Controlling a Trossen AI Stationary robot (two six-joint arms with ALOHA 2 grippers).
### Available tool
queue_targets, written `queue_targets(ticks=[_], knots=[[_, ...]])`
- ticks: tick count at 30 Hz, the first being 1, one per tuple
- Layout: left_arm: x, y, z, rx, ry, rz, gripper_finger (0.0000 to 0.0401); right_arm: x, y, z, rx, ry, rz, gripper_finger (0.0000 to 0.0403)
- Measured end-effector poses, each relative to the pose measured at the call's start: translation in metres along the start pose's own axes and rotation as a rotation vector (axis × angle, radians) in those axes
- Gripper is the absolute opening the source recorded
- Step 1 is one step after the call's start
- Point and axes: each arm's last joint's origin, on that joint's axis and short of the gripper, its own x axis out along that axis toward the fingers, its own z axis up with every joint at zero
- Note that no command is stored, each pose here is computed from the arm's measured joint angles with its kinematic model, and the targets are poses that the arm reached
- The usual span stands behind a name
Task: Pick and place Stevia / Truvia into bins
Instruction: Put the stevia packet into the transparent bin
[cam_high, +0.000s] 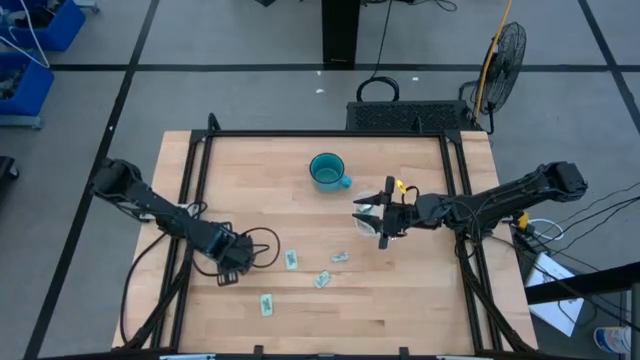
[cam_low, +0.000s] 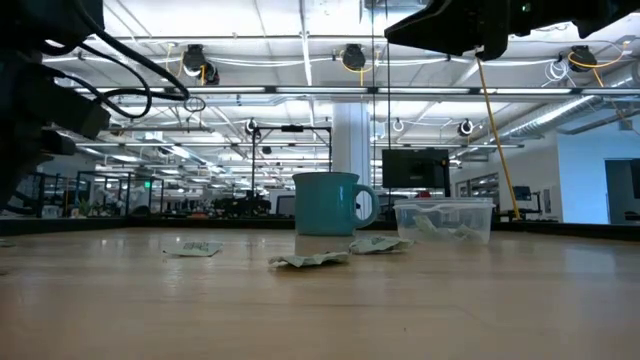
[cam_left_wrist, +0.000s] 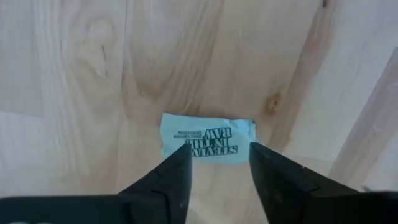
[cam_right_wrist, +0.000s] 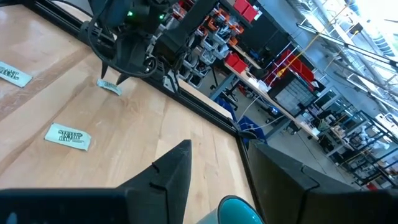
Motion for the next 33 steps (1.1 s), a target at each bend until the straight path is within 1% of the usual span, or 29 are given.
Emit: queue_targets(ticks=[5, 9, 11, 15, 23, 25, 27, 33], knots=[[0.000, -0.002, 0.003, 0.034, -0.040, -0.007, 0.0218, 0.000, 0.000, 0.000, -0.002, 0.000, 0.000, 0.0153], [0.000, -0.002, 0.003, 0.054, -0.042, -0.009, 0.0243, 0.000, 0.000, 0.000, -0.005, 0.000, 0.000, 0.0153], [0.003, -0.001, 0.002, 0.047, -0.033, -0.009, 0.0249, 0.000, 0.000, 0.000, -0.006, 0.000, 0.000, 0.0153], [0.015, 0.005, -0.008, 0.023, 0.030, -0.004, 0.0250, 0.000, 0.000, 0.000, -0.006, 0.000, -0.001, 0.0153], [0.025, 0.008, -0.012, 0.038, 0.019, -0.015, 0.0250, 0.000, 0.000, 0.000, -0.006, 0.000, -0.001, 0.0153], [0.025, 0.008, -0.012, 0.038, 0.017, -0.014, 0.0247, 0.000, 0.000, 0.000, -0.006, 0.000, -0.001, 0.0153], [0.025, 0.008, -0.011, 0.046, 0.010, -0.019, 0.0235, 0.000, 0.000, 0.000, -0.006, 0.000, -0.001, 0.0153], [0.025, 0.007, -0.009, 0.062, -0.012, -0.026, 0.0165, 0.000, 0.000, 0.000, -0.006, 0.000, -0.002, 0.0153]])
